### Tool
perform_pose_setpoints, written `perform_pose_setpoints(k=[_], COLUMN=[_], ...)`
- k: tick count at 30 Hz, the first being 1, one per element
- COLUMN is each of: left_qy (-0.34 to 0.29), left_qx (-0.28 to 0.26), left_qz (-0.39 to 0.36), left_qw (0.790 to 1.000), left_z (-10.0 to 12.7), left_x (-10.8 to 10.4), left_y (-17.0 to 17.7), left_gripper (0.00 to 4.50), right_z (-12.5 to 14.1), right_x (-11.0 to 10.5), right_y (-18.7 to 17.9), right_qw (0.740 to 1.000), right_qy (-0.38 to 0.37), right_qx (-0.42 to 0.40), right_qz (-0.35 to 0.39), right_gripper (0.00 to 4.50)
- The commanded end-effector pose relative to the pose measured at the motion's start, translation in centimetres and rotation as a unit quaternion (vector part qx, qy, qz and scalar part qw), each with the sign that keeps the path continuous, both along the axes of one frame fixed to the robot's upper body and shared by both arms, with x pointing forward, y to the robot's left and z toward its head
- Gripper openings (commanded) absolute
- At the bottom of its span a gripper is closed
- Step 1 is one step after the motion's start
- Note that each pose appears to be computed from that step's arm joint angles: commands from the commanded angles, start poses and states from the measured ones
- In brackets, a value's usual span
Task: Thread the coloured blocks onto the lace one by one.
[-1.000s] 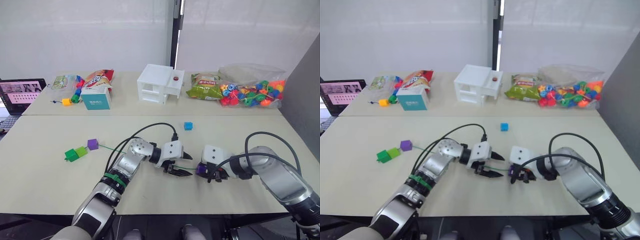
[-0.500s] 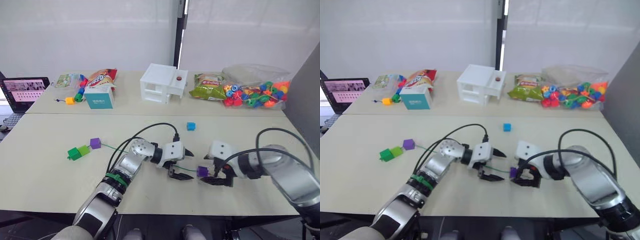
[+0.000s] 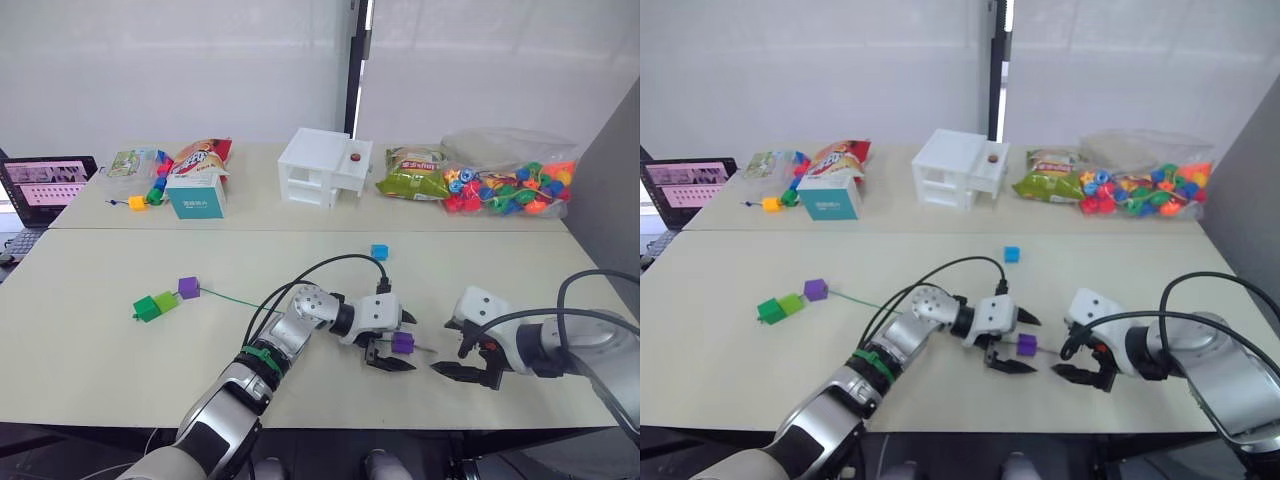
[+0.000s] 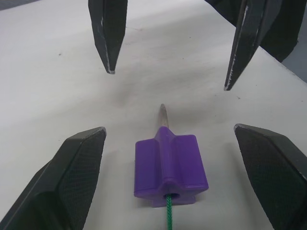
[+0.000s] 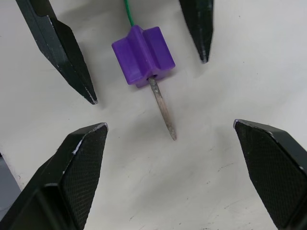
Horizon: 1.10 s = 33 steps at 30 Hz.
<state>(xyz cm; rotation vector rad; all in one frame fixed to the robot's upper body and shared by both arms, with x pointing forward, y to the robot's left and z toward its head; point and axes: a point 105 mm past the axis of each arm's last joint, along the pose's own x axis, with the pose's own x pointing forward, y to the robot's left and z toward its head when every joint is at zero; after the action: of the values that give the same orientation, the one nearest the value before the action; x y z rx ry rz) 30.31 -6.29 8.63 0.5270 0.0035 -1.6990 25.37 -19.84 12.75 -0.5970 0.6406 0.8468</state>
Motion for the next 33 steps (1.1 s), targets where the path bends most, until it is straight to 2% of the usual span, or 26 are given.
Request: perform_pose_setpoints(k=[1,6,14,18,28,33], left_qy=[-0.031,-0.041,-0.053,-0.058,-0.073,-0.091], left_qx=[0.006,0.014,0.014,0.012,0.012,0.02], left_qz=[-0.019,-0.019,-0.014,-0.011,-0.005,0.031], left_qw=[0.999,0.999,0.998,0.998,0.997,0.995], left_z=[0.8,0.6,0.6,0.7,1.2,2.1], left_x=[0.0,0.2,0.3,0.5,1.1,3.1], left_y=[-0.6,-0.2,0.1,0.1,1.1,4.7], left_gripper=[2.96,1.4,1.39,1.39,1.39,1.39], right_z=[0.9,0.0,-1.8,-2.5,-3.4,-3.2], right_x=[0.7,1.0,1.5,1.2,1.4,2.2], right_y=[-0.1,0.7,1.9,2.1,1.4,1.9], right_qw=[0.999,0.998,0.998,0.998,0.999,0.999], right_qy=[-0.045,-0.051,-0.024,-0.008,0.001,-0.007], right_qx=[-0.021,-0.019,-0.01,-0.006,-0.003,0.003], right_qz=[0.01,0.033,0.05,0.063,0.038,0.047], right_gripper=[4.5,4.5,4.5,3.38,0.01,0.0])
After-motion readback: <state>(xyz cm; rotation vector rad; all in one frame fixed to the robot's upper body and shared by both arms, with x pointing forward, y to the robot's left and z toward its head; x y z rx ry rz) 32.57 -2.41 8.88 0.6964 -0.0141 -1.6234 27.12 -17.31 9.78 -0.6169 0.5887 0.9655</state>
